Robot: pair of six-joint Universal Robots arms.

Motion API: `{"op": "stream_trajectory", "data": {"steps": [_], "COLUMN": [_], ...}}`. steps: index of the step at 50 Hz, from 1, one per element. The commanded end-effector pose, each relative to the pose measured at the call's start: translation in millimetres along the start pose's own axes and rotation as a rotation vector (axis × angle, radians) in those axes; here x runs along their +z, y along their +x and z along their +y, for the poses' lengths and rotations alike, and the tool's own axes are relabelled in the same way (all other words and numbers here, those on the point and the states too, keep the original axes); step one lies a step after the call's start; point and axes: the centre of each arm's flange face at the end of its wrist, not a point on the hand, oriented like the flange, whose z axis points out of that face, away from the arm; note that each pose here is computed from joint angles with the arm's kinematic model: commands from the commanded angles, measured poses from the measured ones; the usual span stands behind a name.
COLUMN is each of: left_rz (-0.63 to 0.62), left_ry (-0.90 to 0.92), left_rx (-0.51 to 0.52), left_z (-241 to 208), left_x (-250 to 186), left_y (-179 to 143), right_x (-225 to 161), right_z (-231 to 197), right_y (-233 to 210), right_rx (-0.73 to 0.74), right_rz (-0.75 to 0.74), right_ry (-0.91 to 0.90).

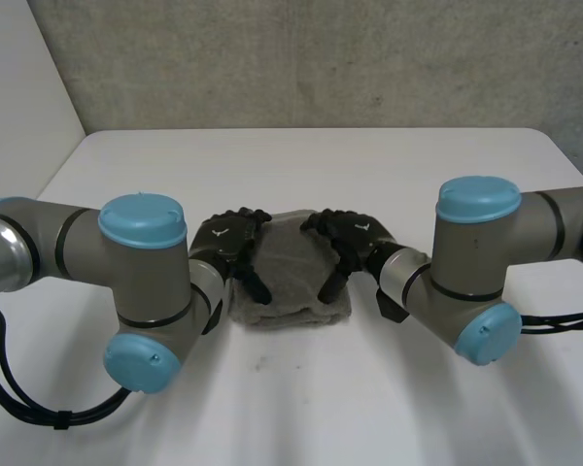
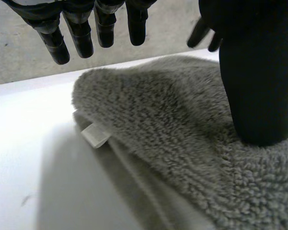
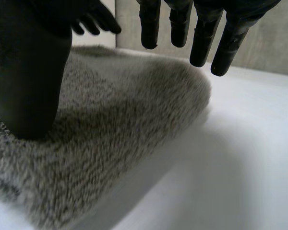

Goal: Fold the towel.

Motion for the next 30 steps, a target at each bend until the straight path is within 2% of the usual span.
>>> {"op": "stream_trajectory", "data": {"steps": [1,2,4,6,7,9,10,12,13,15,17,23,30], "left_rz": [-0.010,-0.010,-0.002,0.002,0.002,0.013,0.013,0.011,0.011,-0.011,-0.028,-0.129,-0.155], "left_ry": [0.035,0.035,0.097,0.134,0.134,0.221,0.221,0.292,0.292,0.338,0.354,0.311,0.278], "left_rx": [0.031,0.031,0.024,0.017,0.017,0.012,0.012,0.013,0.013,0.009,0.006,-0.011,-0.024], "left_z": [-20,-21,-50,-66,-66,-104,-104,-138,-139,-167,-179,-200,-203], "left_x": [-8,-8,-22,-31,-31,-56,-56,-84,-84,-110,-122,-140,-143], "left_y": [-4,-4,-1,1,1,4,4,3,3,-3,-8,-39,-47], "right_x": [-7,-7,-14,-33,-33,-55,-55,-80,-80,-93,-115,-138,-147], "right_z": [-19,-19,-34,-70,-70,-107,-107,-144,-144,-160,-180,-197,-202], "right_y": [-6,-6,-7,-9,-9,-1,-1,11,11,16,25,36,39], "right_rx": [-0.020,-0.020,-0.029,-0.050,-0.051,-0.065,-0.065,-0.078,-0.078,-0.083,-0.089,-0.146,-0.155], "right_rz": [0.000,0.000,0.004,0.020,0.020,0.063,0.064,0.144,0.145,0.189,0.267,0.378,0.424], "right_ry": [0.039,0.039,0.075,0.166,0.166,0.263,0.264,0.367,0.368,0.413,0.438,0.380,0.375]}}
